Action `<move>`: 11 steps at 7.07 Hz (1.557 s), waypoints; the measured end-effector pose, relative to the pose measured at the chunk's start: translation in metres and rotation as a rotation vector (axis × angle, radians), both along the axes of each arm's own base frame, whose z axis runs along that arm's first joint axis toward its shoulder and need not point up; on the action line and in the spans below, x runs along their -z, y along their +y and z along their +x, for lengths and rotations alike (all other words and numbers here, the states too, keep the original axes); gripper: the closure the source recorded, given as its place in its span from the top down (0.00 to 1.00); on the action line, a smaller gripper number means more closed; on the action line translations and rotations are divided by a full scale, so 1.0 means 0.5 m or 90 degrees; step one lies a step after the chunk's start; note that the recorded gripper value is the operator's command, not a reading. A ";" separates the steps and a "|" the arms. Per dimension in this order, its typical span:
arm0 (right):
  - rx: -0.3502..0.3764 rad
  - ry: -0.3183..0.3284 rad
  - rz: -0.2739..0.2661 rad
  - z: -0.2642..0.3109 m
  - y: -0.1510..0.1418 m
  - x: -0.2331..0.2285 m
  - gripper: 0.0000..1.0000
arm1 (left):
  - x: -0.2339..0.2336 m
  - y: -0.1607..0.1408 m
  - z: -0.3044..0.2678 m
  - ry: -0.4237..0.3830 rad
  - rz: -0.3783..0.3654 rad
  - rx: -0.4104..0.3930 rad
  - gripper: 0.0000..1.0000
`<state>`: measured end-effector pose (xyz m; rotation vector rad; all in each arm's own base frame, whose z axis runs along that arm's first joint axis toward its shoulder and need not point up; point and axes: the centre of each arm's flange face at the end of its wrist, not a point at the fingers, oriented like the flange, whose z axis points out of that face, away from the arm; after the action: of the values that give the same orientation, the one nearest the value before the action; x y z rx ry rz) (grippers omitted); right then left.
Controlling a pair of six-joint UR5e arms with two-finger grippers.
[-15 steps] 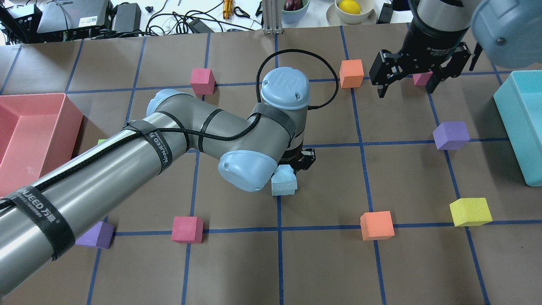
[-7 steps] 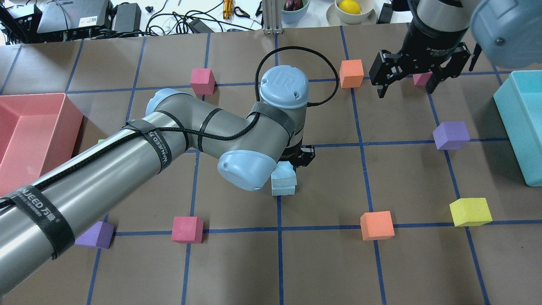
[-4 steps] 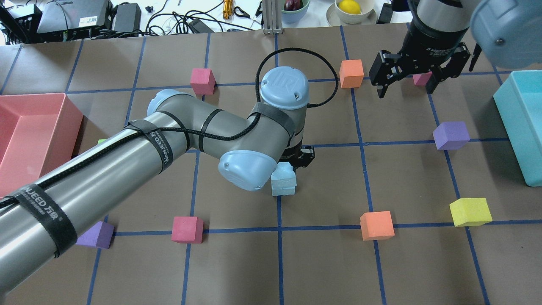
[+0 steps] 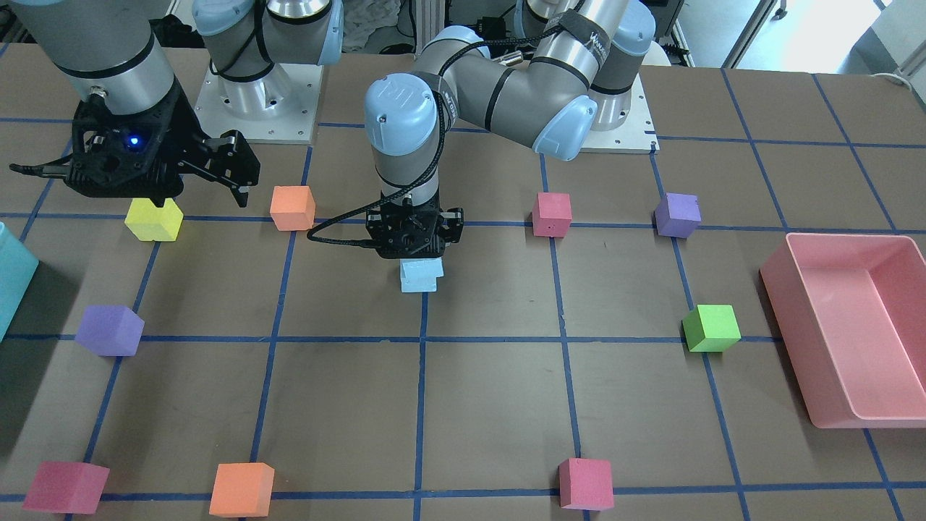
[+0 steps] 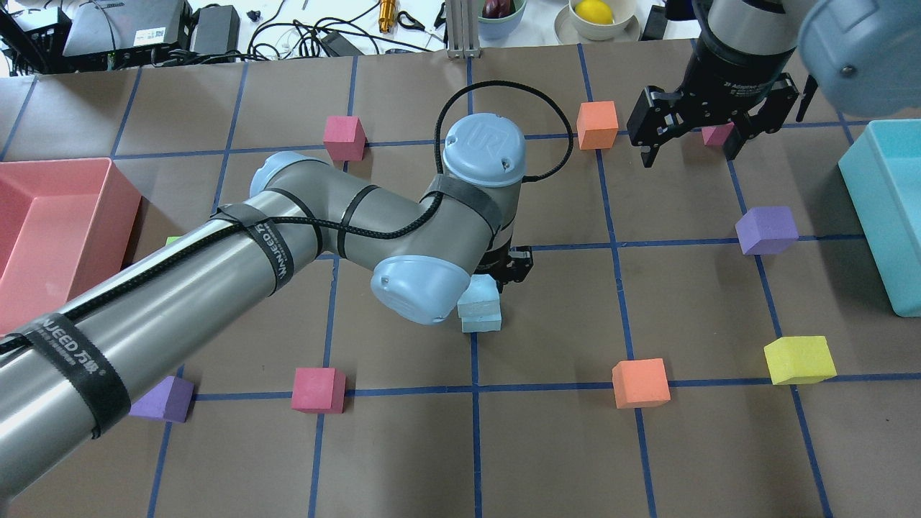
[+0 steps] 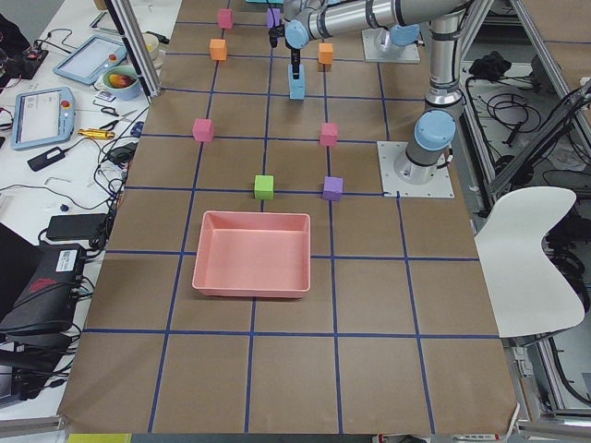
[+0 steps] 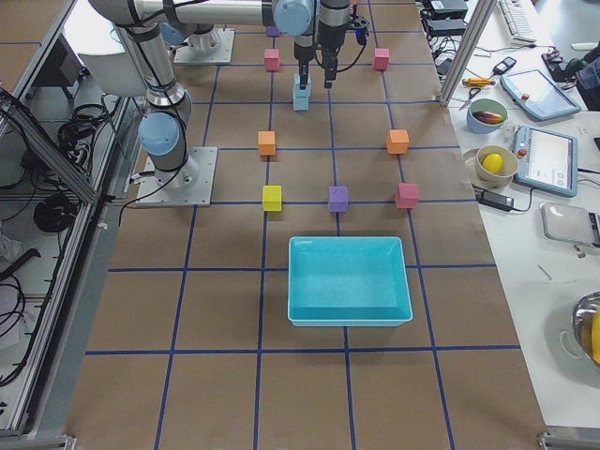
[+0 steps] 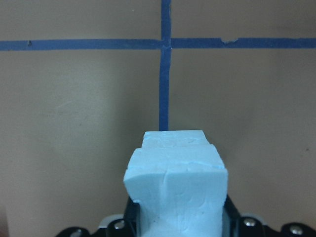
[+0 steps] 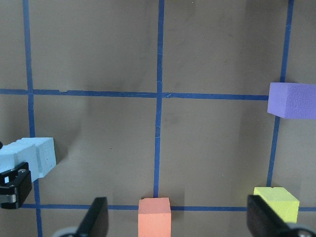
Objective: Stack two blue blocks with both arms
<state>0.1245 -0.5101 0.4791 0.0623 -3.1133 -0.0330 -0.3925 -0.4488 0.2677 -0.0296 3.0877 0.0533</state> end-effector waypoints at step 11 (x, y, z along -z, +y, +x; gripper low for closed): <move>0.000 0.001 -0.001 0.000 -0.001 0.001 1.00 | -0.277 -0.092 0.315 0.016 -0.025 0.109 1.00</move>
<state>0.1243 -0.5108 0.4788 0.0623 -3.1113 -0.0300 -0.2349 -0.4949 0.4064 0.2363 3.1023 -0.0147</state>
